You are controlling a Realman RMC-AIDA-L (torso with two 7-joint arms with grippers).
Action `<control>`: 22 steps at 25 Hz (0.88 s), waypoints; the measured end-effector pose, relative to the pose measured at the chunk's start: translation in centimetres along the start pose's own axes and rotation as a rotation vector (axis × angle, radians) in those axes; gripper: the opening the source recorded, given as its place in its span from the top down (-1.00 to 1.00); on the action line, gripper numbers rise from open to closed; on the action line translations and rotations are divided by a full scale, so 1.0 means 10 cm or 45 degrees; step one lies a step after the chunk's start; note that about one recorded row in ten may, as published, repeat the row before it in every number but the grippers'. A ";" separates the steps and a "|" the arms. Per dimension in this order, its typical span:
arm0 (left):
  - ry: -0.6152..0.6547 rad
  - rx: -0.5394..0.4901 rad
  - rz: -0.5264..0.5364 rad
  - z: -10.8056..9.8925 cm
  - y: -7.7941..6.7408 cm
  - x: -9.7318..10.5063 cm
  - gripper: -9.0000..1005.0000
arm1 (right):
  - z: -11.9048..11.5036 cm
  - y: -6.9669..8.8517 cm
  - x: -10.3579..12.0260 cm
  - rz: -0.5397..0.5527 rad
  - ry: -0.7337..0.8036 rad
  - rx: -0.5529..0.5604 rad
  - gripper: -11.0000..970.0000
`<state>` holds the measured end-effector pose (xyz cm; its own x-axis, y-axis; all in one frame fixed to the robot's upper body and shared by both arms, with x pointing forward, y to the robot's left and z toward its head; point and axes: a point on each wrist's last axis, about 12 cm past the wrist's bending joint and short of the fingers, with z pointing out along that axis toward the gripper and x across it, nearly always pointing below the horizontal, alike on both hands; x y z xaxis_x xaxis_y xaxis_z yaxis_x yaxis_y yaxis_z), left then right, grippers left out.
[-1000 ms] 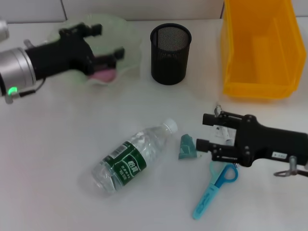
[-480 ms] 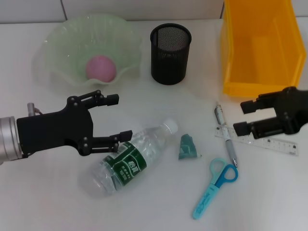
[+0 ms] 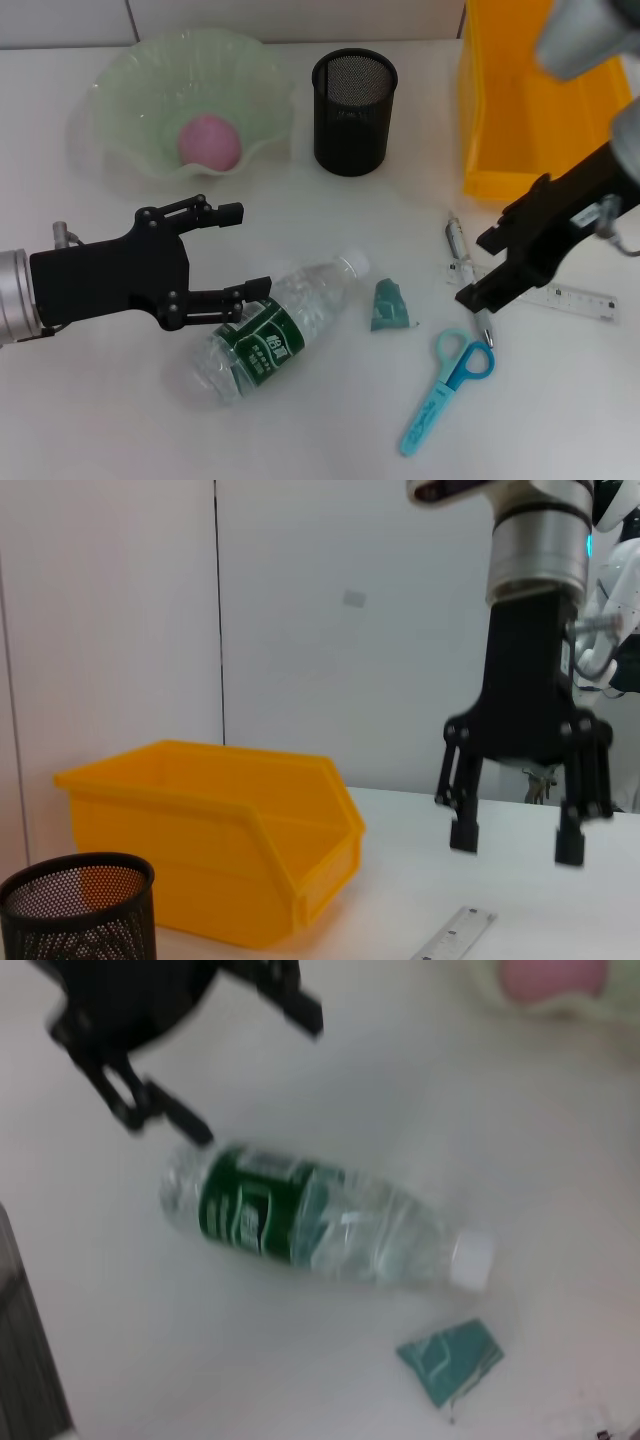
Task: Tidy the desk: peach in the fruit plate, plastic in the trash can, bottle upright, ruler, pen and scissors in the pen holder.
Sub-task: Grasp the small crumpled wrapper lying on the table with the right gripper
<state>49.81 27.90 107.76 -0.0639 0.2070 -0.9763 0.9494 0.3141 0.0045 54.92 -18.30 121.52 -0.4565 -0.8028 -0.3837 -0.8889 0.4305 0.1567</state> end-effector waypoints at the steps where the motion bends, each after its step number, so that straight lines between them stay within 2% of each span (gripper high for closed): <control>1: 0.001 0.000 -0.002 0.00 0.01 0.00 -0.72 | 0.07 0.02 -0.05 -0.020 0.026 0.026 -0.55; 2: 0.003 0.000 -0.007 0.00 0.01 -0.01 -0.72 | 0.20 0.06 -0.12 -0.059 0.068 0.077 -0.55; 4: 0.003 0.001 -0.010 0.00 0.02 -0.01 -0.72 | 0.25 0.06 -0.14 -0.067 0.078 0.093 -0.55; 10: 0.005 0.004 -0.019 -0.01 0.04 -0.03 -0.72 | 0.64 0.11 -0.23 -0.110 0.109 0.134 -0.55; 17: 0.010 -0.001 -0.027 -0.02 0.04 -0.02 -0.72 | 0.83 0.11 -0.26 -0.108 0.096 0.153 -0.56; 22: 0.010 -0.002 -0.028 -0.02 0.04 -0.02 -0.72 | 0.88 0.11 -0.29 -0.098 0.072 0.152 -0.55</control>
<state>50.16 28.20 108.02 -0.0871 0.2076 -0.9743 0.9473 0.3198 -0.0165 55.57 -11.86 114.79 -0.3919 -0.8558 -0.3378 -0.9117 0.4104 0.0180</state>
